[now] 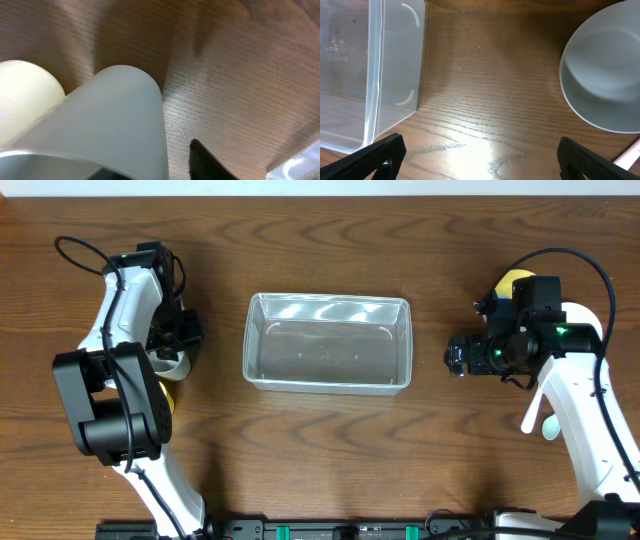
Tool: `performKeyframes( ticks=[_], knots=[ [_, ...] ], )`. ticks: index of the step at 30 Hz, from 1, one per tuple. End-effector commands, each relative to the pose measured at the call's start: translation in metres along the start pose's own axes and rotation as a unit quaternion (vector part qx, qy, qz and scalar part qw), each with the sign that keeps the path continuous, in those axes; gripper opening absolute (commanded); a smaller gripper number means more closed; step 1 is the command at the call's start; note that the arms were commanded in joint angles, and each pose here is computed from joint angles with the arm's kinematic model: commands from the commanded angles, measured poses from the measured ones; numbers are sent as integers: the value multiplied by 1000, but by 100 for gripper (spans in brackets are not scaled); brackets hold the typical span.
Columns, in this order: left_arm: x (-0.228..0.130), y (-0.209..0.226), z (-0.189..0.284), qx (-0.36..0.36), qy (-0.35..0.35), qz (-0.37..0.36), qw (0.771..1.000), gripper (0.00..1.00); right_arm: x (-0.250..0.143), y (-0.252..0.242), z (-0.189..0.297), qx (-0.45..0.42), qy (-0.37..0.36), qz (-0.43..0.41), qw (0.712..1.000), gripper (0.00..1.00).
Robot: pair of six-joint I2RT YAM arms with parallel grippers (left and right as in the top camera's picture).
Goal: Pack container
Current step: 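Move the left gripper over the grey cup and grasp its rim, then carry the grey cup into the container's left end and release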
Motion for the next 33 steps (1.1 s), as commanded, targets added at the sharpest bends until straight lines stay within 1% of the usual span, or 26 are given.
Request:
performKeyframes(
  ticks=[1, 5, 10, 13, 16, 19, 22, 24, 26, 27, 29, 31, 33],
  knots=[
    [0, 1, 1, 2, -1, -2, 1000, 19, 6, 2, 4, 6, -8, -8, 1000, 98],
    [1, 1, 1, 2, -4, -2, 1000, 6, 6, 2, 4, 6, -8, -8, 1000, 98],
    [2, 1, 3, 2, -8, -2, 1000, 6, 6, 2, 4, 6, -8, -8, 1000, 98],
    [5, 0, 14, 0, -24, -2, 1000, 6, 6, 2, 4, 6, -8, -8, 1000, 98],
    [9, -6, 39, -2, -62, -11, 998, 6, 6, 2, 4, 6, -8, -8, 1000, 98],
    [11, -23, 83, -7, -126, -38, 991, 6, 7, 2, 4, 6, -9, -7, 1000, 99],
    [7, -52, 134, -15, -204, -94, 974, 6, 7, 2, 4, 6, -10, -7, 1000, 99],
    [1, -81, 168, -22, -262, -151, 953, 6, 7, 2, 4, 6, -10, -7, 1000, 99],
    [-10, -116, 197, -30, -318, -218, 922, 6, 7, 2, 4, 6, -10, -7, 1000, 99],
    [-15, -131, 205, -33, -334, -246, 909, 6, 7, 2, 4, 6, -10, -7, 1000, 99],
    [-27, -163, 212, -44, -351, -289, 890, 6, 7, 2, 4, 6, -10, -7, 1000, 99],
    [-35, -185, 206, -49, -344, -316, 883, 6, 7, 2, 4, 6, -10, -7, 1000, 99],
    [-38, -199, 194, -49, -327, -335, 882, 6, 7, 2, 4, 6, -10, -7, 1000, 99]
  ],
)
Point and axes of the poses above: each gripper's point midway between its finger pads, its own z axis back along the fingers, its own y axis along the line the jaws close on, x = y × z, the point moved 1 cm from there along z, back along the fingers, and after that the axes turned 7 degrees about -z, right-handed, at the moved point
